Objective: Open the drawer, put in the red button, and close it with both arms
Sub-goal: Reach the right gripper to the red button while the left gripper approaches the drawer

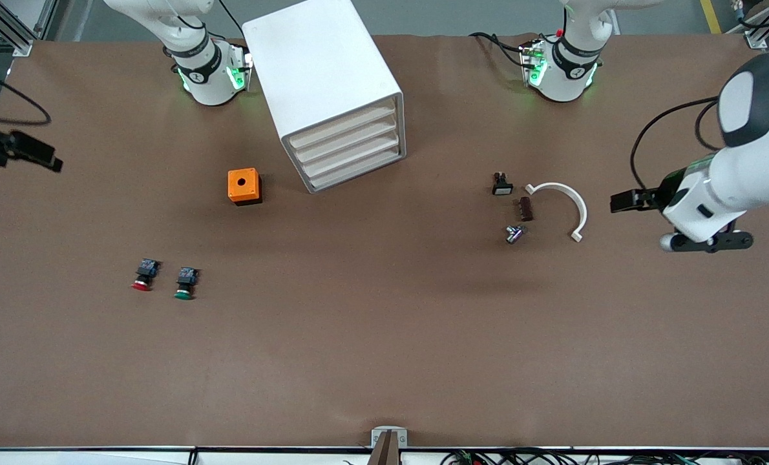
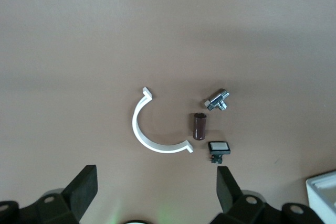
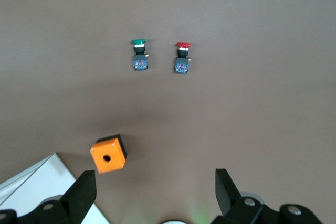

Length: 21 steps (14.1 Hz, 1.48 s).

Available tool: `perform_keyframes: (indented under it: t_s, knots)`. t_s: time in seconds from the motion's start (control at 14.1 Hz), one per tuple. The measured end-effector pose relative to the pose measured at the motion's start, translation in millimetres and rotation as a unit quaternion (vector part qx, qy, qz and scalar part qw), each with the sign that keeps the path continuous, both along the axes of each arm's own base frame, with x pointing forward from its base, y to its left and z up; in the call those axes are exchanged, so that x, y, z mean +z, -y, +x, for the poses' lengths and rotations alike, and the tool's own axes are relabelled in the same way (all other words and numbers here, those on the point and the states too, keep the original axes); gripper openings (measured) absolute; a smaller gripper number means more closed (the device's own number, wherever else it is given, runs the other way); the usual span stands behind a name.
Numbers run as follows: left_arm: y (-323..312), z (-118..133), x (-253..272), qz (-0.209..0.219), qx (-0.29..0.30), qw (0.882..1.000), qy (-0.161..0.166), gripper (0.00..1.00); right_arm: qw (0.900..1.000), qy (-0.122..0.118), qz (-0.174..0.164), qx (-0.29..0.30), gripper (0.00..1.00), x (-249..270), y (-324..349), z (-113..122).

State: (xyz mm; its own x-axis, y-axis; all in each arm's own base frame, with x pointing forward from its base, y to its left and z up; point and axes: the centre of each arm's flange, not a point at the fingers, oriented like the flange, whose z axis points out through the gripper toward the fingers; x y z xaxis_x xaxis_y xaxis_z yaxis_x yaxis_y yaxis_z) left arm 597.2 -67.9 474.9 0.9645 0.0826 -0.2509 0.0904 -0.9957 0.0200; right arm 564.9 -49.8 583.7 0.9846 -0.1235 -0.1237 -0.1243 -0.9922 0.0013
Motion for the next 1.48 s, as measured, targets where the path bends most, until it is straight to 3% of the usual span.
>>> perform_keyframes:
  t_s: [0.21,0.42,0.64,0.78,1.13,1.34,1.48]
  knots:
    - [18,3,-20,0.015,0.04,0.999,-0.018,1.0,1.0,0.007,-0.003,-0.005,1.0,-45,8,34]
    - [40,1,-30,0.039,0.103,0.993,-0.029,1.0,0.999,0.045,-0.008,-0.009,1.0,-70,15,53]
    - [63,-7,-41,0.07,0.171,0.981,-0.059,1.0,0.996,0.089,-0.014,-0.021,1.0,-136,32,64]
    - [86,-14,-43,0.077,0.231,0.965,-0.096,1.0,0.994,0.099,-0.018,-0.036,1.0,-193,52,63]
    - [125,-7,-51,0.052,0.402,0.893,-0.194,1.0,0.994,0.099,-0.022,-0.047,1.0,-293,69,71]
    - [150,-5,-79,0.07,0.477,0.837,-0.258,1.0,0.993,0.11,-0.023,-0.043,1.0,-333,65,71]
    - [171,-4,-99,0.09,0.519,0.795,-0.3,1.0,0.992,0.118,-0.023,-0.041,1.0,-362,60,59]
